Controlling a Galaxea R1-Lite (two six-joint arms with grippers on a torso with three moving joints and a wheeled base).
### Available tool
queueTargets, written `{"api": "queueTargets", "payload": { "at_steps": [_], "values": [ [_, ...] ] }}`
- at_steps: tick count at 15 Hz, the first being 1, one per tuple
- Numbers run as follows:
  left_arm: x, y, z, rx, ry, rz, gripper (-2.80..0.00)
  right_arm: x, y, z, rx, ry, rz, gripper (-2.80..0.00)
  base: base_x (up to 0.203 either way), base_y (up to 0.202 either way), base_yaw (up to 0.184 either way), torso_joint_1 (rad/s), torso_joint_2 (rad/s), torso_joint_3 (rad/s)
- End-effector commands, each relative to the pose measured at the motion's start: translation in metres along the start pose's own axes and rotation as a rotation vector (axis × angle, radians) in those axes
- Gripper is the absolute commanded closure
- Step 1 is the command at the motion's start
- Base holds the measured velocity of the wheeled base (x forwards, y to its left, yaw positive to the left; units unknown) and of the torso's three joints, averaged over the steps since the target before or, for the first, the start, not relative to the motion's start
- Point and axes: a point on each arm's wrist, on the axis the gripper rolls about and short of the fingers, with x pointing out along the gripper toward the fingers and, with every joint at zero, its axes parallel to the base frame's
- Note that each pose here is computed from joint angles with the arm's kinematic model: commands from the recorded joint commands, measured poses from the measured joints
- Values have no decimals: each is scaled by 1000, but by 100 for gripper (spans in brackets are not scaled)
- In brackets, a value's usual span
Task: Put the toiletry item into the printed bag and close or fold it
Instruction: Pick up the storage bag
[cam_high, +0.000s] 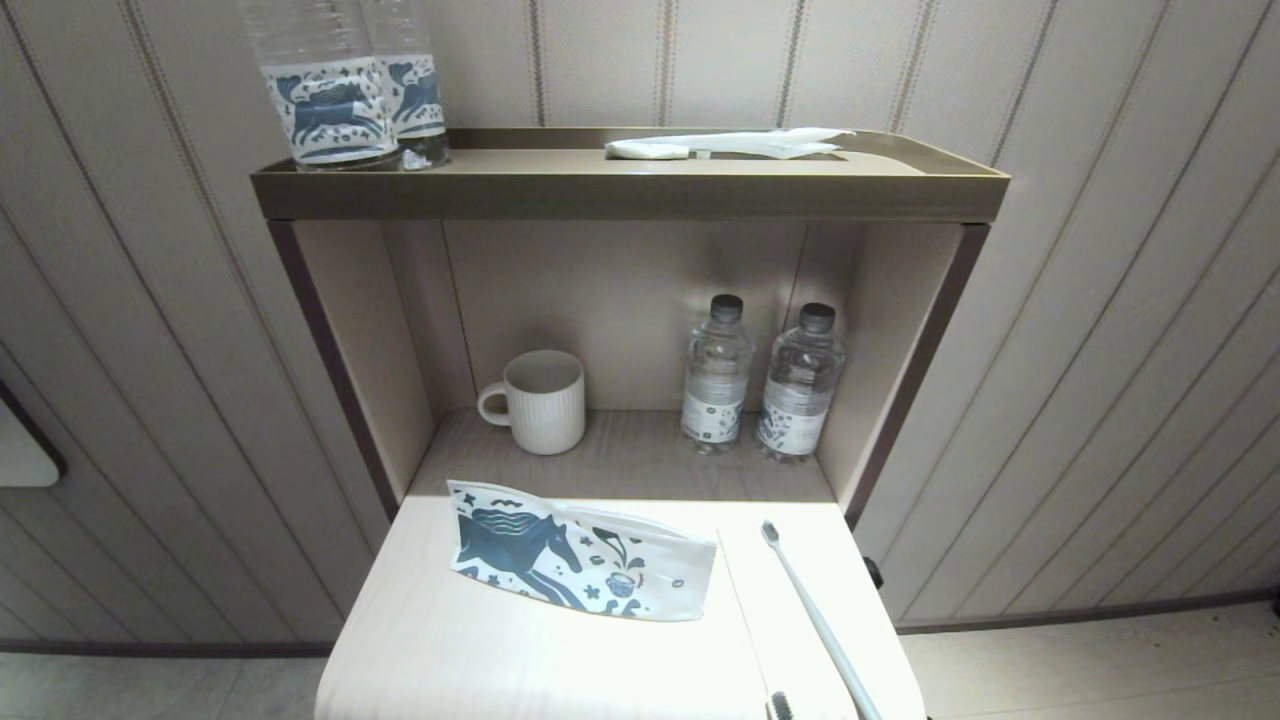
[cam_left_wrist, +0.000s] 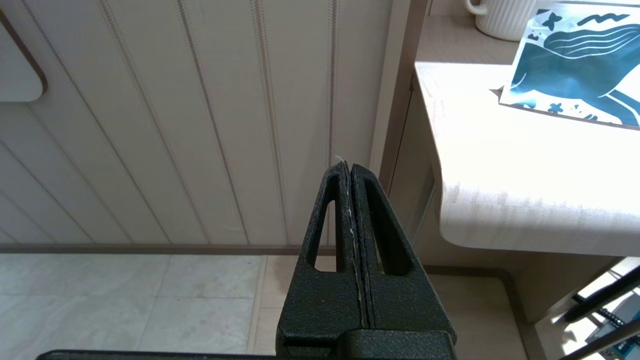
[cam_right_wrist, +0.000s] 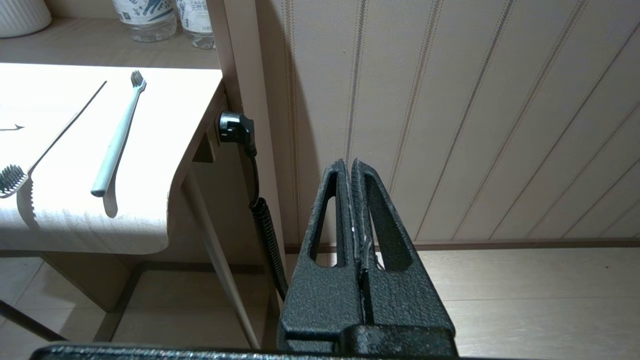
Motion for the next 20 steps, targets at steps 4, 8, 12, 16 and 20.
{"api": "queueTargets", "payload": {
  "at_steps": [4,8,12,16,20],
  "values": [
    [0,0,0,0,2,0,0,0,0,0,0,0,0,0,0,0,0,0,0,0],
    [0,0,0,0,2,0,0,0,0,0,0,0,0,0,0,0,0,0,0,0],
    [0,0,0,8,2,13,0,0,0,0,0,1,2,0,0,0,0,0,0,0],
    [-7,1,22,36,-88,17,0,0,0,0,0,2,2,0,0,0,0,0,0,0],
    [-9,0,96,44,-144,-30,0,0,0,0,-1,-1,3,0,0,0,0,0,0,0]
  ]
}}
